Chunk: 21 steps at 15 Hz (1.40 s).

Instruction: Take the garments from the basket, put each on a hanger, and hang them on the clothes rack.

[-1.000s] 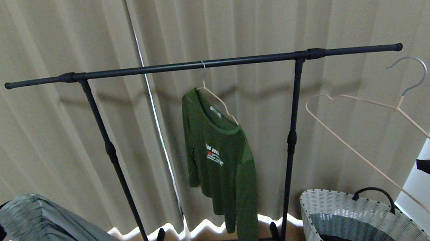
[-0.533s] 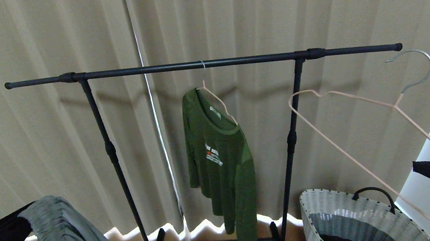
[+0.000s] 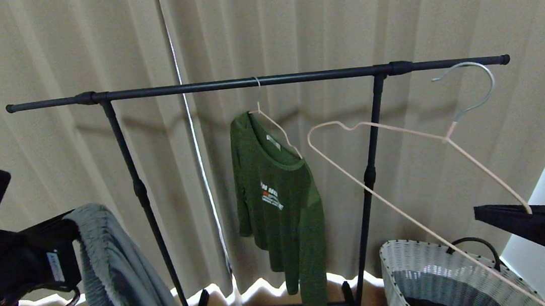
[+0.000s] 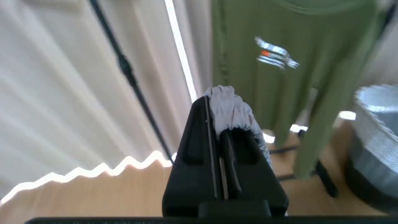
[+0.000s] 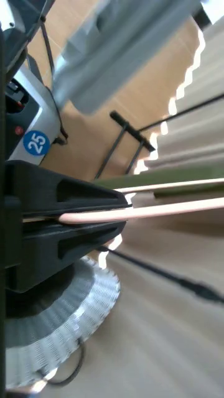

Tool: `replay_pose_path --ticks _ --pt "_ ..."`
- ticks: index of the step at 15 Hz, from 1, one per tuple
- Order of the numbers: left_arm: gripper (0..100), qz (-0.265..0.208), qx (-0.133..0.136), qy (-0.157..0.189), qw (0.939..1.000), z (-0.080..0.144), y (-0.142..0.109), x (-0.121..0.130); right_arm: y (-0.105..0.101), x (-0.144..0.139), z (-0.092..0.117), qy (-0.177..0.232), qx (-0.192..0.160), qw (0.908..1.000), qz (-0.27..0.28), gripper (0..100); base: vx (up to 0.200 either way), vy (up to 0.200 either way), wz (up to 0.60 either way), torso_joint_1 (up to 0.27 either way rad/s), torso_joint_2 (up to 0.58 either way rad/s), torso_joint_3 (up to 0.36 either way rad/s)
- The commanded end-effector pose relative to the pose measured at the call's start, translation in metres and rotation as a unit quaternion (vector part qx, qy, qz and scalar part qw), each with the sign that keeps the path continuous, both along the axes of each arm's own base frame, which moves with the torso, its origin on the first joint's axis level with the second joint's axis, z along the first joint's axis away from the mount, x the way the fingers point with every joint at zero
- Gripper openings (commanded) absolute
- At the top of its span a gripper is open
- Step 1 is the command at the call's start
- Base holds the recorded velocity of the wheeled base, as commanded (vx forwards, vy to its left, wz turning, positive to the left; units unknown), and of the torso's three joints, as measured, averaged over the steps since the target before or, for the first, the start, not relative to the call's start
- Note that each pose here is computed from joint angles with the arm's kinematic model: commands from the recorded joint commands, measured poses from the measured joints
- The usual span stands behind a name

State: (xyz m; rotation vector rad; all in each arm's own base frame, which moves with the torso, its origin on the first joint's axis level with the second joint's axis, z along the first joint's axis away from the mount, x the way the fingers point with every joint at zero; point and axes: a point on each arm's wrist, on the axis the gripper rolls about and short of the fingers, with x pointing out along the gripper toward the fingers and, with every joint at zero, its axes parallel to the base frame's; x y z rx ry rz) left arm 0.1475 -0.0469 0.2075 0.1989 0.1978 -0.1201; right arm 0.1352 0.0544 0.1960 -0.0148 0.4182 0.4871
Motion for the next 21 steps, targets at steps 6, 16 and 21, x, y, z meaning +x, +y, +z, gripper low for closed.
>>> replay_pose_path --ticks 6,16,21 --pt "0 -0.028 -0.013 0.021 0.9993 0.029 -0.041 0.041 0.028 0.011 -0.008 0.021 -0.001 0.9977 0.065 0 0.000 0.000 0.00 0.000 0.00 0.000" --pt "0 0.071 -0.030 0.038 0.9963 0.009 -0.100 0.097 0.059 -0.013 -0.009 0.063 0.048 0.9847 0.155 0 0.000 0.000 0.00 0.000 0.00 0.000" --pt "0 0.084 -0.059 0.034 0.9942 0.009 -0.112 0.112 0.070 -0.015 -0.012 0.106 0.071 0.9736 0.190 0 0.000 0.000 0.00 0.000 0.00 0.000"
